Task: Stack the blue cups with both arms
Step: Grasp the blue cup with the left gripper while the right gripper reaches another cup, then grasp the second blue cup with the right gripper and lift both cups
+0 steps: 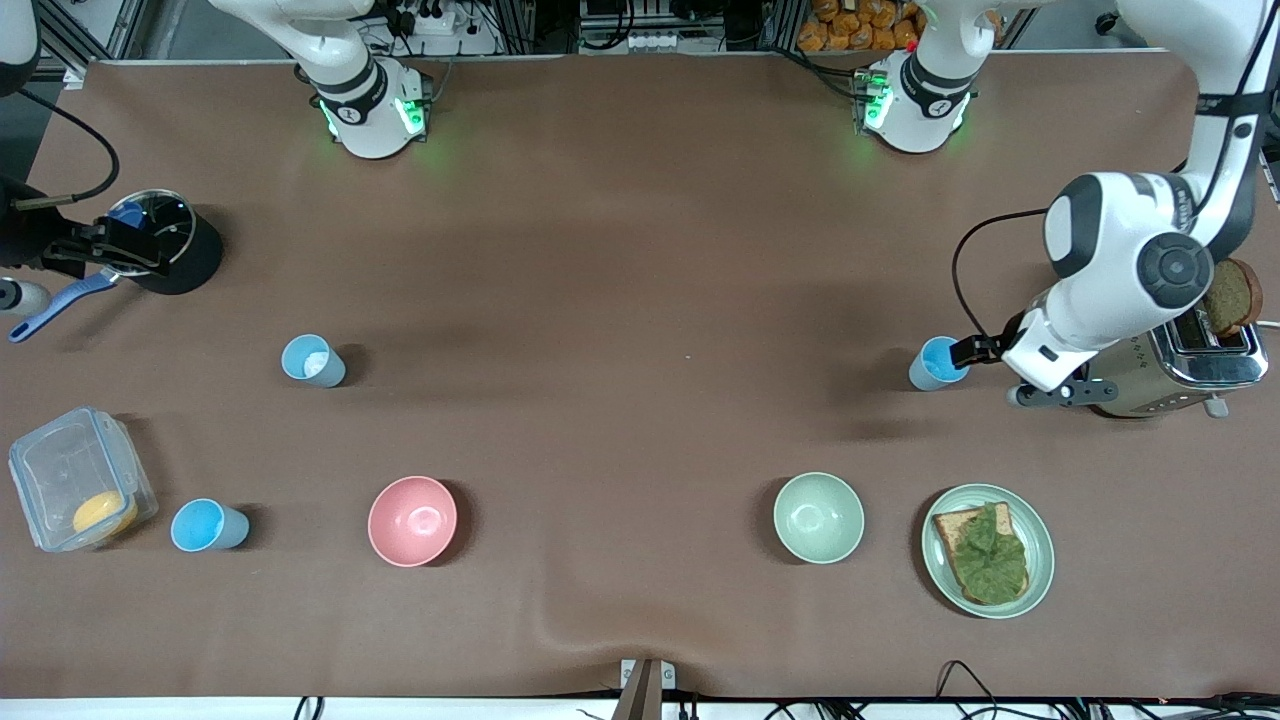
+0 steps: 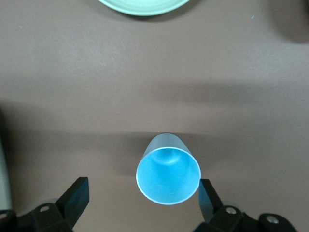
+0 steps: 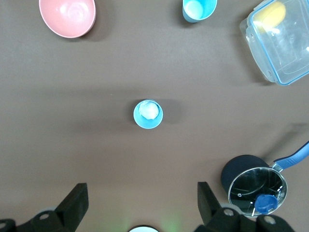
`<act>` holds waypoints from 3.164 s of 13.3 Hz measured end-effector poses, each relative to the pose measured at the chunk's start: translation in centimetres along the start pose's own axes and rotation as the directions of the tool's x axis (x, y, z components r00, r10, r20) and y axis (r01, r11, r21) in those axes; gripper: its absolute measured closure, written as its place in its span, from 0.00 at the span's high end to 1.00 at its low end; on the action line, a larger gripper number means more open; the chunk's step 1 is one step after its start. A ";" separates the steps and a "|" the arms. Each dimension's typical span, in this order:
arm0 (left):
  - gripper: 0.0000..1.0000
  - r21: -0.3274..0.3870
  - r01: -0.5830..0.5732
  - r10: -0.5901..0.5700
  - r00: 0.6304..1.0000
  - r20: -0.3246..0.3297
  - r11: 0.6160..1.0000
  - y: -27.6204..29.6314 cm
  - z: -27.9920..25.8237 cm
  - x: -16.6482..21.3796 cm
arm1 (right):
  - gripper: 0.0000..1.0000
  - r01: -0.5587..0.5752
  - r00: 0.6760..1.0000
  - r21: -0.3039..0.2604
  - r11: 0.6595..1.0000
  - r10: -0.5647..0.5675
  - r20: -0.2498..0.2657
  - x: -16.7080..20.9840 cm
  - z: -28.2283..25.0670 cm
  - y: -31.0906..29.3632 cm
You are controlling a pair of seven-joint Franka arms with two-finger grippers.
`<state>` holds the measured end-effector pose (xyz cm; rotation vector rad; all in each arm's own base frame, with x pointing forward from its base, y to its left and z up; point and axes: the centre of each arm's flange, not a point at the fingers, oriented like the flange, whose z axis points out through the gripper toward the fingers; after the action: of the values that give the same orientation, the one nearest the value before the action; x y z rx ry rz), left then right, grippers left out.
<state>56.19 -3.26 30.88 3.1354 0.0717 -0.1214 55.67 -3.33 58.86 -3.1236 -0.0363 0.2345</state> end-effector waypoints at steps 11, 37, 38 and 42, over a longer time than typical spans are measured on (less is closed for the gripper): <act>0.53 0.010 -0.009 0.009 1.000 0.009 1.000 -0.7 6.8 -3.0 | 1.00 0.061 0.972 0.006 0.998 -0.061 0.227 6.6 19.6 -3.4; 0.03 0.023 0.120 -0.120 0.993 -0.015 0.993 8.8 -12.4 2.6 | 0.04 0.077 0.977 -0.002 0.997 -0.075 0.202 5.8 35.2 -4.4; 0.03 0.022 0.138 -0.137 0.990 -0.016 0.990 10.1 -12.5 2.3 | 0.02 0.077 0.977 -0.003 0.997 -0.075 0.198 6.0 34.9 -4.4; 0.03 -0.028 0.206 -0.206 0.978 0.030 0.978 13.6 -13.9 2.1 | 0.02 0.095 0.974 -0.005 0.995 -0.092 0.207 7.0 33.5 -7.9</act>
<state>59.94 -16.69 44.56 3.0857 0.3948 -0.1606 57.41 5.01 24.81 -3.0872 -0.1866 0.5586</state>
